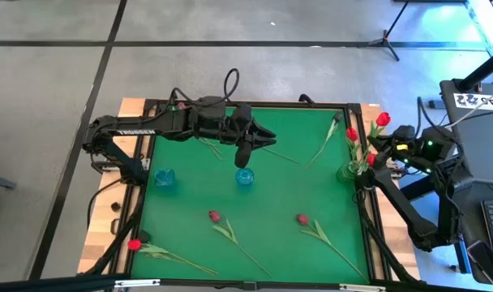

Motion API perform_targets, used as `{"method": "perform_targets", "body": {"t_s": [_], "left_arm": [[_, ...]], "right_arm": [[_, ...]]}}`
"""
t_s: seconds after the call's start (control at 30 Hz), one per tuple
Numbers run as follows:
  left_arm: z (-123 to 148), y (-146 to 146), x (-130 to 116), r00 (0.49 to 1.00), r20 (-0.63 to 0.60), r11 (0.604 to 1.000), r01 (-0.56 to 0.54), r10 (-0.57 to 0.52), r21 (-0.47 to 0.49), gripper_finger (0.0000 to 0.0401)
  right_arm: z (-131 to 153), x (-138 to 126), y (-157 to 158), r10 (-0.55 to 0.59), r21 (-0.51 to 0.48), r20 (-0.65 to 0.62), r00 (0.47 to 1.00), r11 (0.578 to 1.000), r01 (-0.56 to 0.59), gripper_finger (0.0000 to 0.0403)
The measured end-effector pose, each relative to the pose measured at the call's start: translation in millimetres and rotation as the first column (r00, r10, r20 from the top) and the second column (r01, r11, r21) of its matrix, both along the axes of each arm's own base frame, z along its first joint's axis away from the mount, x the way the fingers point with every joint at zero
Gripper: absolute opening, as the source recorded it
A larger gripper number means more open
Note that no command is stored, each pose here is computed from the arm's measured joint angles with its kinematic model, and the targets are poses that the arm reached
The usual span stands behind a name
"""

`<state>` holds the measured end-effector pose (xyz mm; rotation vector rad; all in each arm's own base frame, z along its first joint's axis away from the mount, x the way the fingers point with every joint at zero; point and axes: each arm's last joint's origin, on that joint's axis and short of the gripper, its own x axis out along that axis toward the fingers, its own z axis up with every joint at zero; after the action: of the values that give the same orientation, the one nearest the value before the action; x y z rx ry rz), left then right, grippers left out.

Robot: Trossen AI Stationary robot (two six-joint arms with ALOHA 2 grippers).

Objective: Sort flowers into vase by color
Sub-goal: Put the pink flower into the green flower vase

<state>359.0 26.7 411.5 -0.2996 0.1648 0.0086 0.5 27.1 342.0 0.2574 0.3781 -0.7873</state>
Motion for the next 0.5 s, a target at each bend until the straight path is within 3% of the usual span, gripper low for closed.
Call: {"method": "perform_targets", "body": {"t_s": [0.23, 0.5], "left_arm": [[-8.9, 5.1, -2.1, 0.994, -0.093, 0.999, -0.051, 0.049, -0.017, 0.0098], [-13.3, 10.6, -3.9, 0.988, -0.142, 0.992, -0.081, 0.067, -0.098, 0.0134]], "right_arm": [[-10.0, -2.3, 4.4, 0.009, 0.077, -0.082, 0.997, 0.997, -0.002, 0.0071], [-0.2, -2.3, 4.3, 0.019, 0.173, -0.12, 0.993, 0.985, 0.002, 0.0169]]}}
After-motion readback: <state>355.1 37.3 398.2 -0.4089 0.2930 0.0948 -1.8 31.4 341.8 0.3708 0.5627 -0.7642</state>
